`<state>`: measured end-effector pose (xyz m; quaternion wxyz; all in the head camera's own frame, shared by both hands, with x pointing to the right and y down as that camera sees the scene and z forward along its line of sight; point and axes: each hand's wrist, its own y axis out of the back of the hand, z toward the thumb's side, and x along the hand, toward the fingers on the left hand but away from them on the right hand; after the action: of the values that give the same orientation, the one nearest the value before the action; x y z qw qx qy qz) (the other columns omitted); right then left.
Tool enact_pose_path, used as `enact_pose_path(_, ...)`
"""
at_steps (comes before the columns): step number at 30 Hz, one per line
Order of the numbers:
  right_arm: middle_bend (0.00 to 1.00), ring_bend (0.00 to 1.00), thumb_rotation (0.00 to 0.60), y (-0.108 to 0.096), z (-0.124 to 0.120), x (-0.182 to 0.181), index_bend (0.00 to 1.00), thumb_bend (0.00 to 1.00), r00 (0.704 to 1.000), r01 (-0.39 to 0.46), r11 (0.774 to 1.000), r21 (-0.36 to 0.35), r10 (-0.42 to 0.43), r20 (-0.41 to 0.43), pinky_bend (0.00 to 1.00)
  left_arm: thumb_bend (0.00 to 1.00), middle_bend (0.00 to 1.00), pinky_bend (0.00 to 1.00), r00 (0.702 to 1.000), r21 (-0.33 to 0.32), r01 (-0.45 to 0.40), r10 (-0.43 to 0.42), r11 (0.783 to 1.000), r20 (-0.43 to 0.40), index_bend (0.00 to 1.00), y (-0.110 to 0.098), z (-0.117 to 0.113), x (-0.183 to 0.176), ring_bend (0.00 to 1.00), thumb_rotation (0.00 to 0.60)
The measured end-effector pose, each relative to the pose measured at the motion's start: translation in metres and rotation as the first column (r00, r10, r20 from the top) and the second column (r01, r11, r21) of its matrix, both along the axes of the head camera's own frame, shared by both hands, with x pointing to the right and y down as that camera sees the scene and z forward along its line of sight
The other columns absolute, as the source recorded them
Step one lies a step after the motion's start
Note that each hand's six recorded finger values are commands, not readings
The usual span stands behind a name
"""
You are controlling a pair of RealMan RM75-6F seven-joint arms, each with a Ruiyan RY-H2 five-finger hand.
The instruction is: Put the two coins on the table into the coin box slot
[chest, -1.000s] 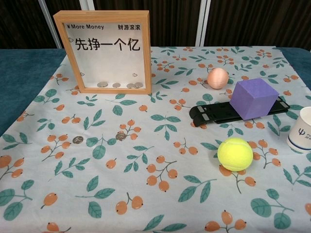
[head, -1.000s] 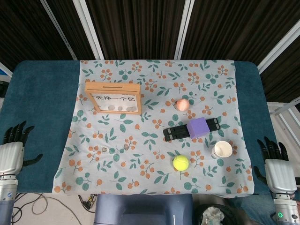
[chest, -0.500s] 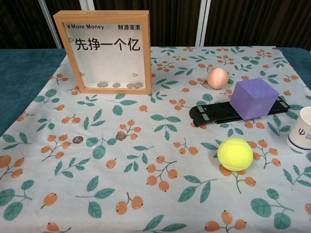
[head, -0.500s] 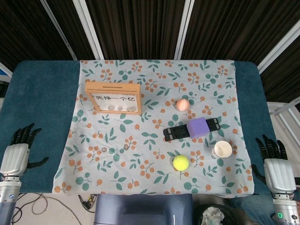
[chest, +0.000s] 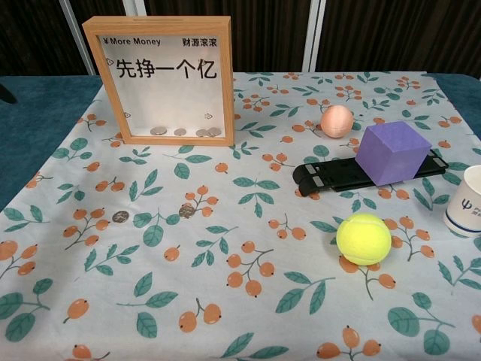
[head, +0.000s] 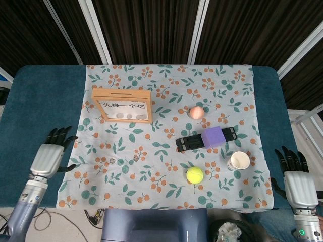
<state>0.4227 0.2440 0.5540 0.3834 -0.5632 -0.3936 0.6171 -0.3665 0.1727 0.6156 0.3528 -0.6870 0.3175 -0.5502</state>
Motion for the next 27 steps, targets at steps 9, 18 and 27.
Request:
enact_pose_path(9, 0.04, 0.10, 0.600, 0.000, 0.001, 0.001, 0.10, 0.41, 1.000, 0.003, 1.000, -0.014, -0.003, -0.031, 0.00, 0.03, 0.00, 0.00, 0.981, -0.120, -0.160, 0.172, 0.980, 0.090, 0.27, -0.025, 0.040, 0.067, 0.00, 0.600)
enact_pose_path(18, 0.04, 0.10, 0.600, 0.001, 0.000, 0.003, 0.10, 0.41, 0.999, -0.009, 1.000, -0.018, 0.009, -0.041, 0.00, 0.03, 0.00, 0.00, 0.964, -0.172, -0.200, 0.225, 0.965, 0.140, 0.29, -0.025, 0.071, 0.106, 0.00, 0.600)
enact_pose_path(27, 0.04, 0.10, 0.600, 0.001, 0.001, 0.003, 0.10, 0.41, 0.999, -0.013, 1.000, -0.027, 0.012, -0.042, 0.00, 0.03, 0.00, 0.00, 0.957, -0.179, -0.220, 0.247, 0.959, 0.150, 0.29, -0.025, 0.091, 0.114, 0.00, 0.600)
